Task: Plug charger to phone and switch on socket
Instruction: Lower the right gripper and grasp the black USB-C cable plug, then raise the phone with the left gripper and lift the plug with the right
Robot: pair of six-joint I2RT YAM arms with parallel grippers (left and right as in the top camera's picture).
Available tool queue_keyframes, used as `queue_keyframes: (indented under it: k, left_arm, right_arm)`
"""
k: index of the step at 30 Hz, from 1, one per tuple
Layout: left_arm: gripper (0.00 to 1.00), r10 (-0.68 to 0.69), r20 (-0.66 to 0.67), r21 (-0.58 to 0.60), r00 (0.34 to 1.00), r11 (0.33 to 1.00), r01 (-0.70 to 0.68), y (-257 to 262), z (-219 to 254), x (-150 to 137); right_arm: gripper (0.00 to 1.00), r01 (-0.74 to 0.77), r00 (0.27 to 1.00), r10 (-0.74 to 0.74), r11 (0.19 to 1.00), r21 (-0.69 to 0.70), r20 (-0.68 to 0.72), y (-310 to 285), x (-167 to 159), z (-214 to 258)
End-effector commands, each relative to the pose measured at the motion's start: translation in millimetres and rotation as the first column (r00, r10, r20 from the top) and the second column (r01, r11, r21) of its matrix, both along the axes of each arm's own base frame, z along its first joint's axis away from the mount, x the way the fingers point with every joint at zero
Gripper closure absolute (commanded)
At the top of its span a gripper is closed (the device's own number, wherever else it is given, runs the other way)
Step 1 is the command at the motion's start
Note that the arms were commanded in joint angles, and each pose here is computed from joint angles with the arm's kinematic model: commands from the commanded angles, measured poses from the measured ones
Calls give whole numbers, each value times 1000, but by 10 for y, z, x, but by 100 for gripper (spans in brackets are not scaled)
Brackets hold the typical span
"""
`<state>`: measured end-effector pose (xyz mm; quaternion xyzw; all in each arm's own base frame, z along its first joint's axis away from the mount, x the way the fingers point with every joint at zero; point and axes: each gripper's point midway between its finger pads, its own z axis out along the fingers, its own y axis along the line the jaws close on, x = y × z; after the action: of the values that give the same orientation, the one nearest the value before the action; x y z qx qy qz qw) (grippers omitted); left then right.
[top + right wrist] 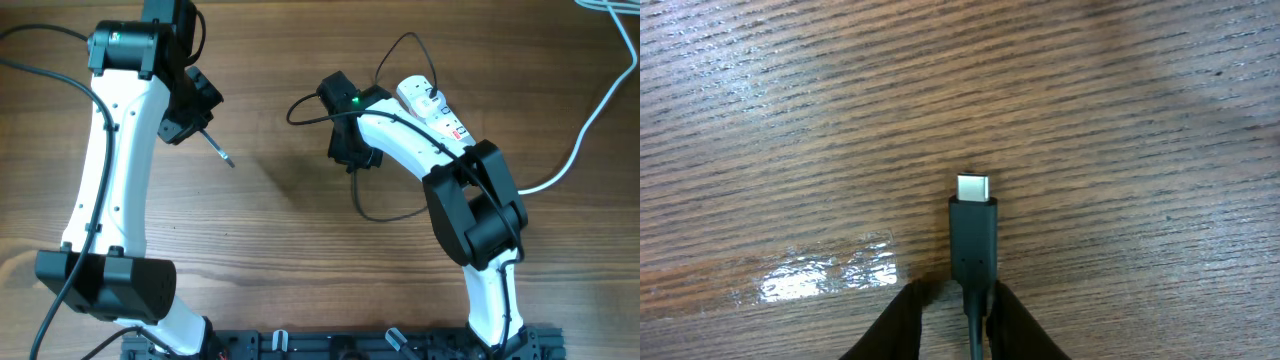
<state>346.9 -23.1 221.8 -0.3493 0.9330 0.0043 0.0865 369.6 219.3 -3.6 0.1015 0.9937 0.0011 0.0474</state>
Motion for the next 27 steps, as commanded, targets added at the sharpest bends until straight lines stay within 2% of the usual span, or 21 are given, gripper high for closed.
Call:
queue_keyframes:
  k: [1, 15, 19, 27]
  left_arm:
    - [96, 19, 18, 16, 1000, 1000, -20, 34, 37, 19]
    - [96, 19, 17, 16, 1000, 1000, -19, 34, 37, 17]
    - [96, 19, 17, 16, 1000, 1000, -19, 34, 37, 18]
    - [96, 19, 17, 16, 1000, 1000, -19, 34, 37, 17]
  right_arm:
    - [78, 6, 998, -7, 1000, -18, -68, -46, -102, -242]
    - [83, 15, 998, -16, 1000, -12, -59, -49, -70, -241]
    - [91, 15, 998, -16, 1000, -12, -59, -49, -70, -241]
    - [91, 15, 998, -15, 1000, -9, -61, -43, -73, -242]
